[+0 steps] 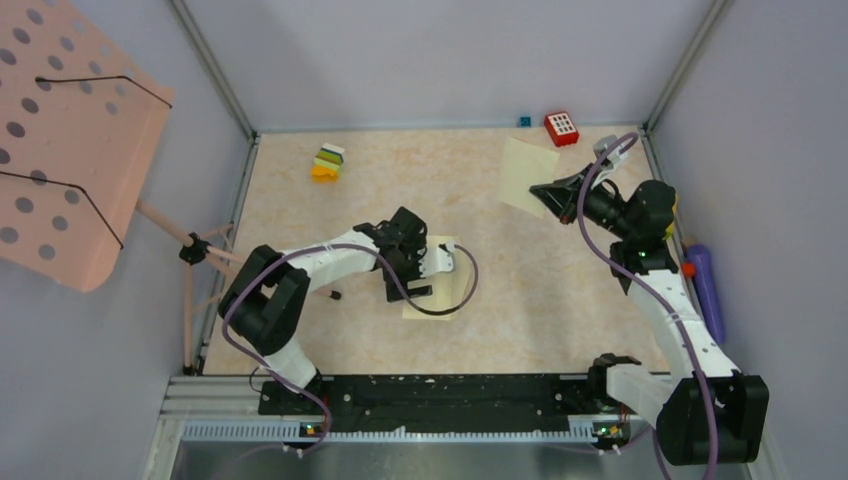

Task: Place the letter into the envelope and seal it
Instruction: Adjust the envelope at the center of the board.

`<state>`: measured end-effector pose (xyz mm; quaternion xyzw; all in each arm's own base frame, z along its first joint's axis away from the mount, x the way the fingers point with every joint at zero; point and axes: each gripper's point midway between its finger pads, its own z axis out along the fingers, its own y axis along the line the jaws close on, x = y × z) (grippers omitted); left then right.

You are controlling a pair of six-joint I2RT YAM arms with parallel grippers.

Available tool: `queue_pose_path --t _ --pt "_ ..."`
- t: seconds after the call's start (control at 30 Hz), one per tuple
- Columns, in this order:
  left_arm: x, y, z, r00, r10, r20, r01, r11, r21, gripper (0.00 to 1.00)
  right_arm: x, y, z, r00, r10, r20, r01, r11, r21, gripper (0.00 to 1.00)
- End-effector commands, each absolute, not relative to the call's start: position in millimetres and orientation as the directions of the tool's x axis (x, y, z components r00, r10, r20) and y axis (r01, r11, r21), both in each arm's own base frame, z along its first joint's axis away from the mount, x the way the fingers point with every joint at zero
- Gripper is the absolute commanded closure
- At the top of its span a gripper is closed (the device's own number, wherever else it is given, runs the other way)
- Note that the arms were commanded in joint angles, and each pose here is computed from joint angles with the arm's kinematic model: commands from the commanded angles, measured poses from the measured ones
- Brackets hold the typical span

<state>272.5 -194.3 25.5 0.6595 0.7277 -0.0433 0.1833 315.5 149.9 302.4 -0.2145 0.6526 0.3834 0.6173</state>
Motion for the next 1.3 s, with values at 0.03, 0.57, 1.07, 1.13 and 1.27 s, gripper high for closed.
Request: queue_pose_path --t 0.03,0.57,1.07,1.13,1.27 --pt "264 -217 15 -0.089 0.929 -0.359 0.986 0.133 0.1 0.02 312 148 321 -0.075 0.197 -0.978 -0.771 0.61 0.182 1.0" --pt "292 -249 14 -0.075 0.909 -0.41 0.979 0.145 0.143 0.02 313 147 321 -0.085 0.199 -0.976 -0.765 0.615 0.192 1.0" --pt "330 -228 52 -0.091 0.913 -0.398 0.916 0.234 0.327 0.02 317 141 318 -0.099 0.21 -0.973 -0.751 0.626 0.212 1.0" --pt "347 -216 51 -0.12 0.926 -0.358 0.883 0.264 0.387 0.02 317 142 317 -0.105 0.211 -0.972 -0.752 0.623 0.216 1.0" --pt "372 -201 42 -0.164 0.942 -0.293 0.842 0.288 0.456 0.02 315 142 319 -0.099 0.212 -0.972 -0.753 0.622 0.213 1.0"
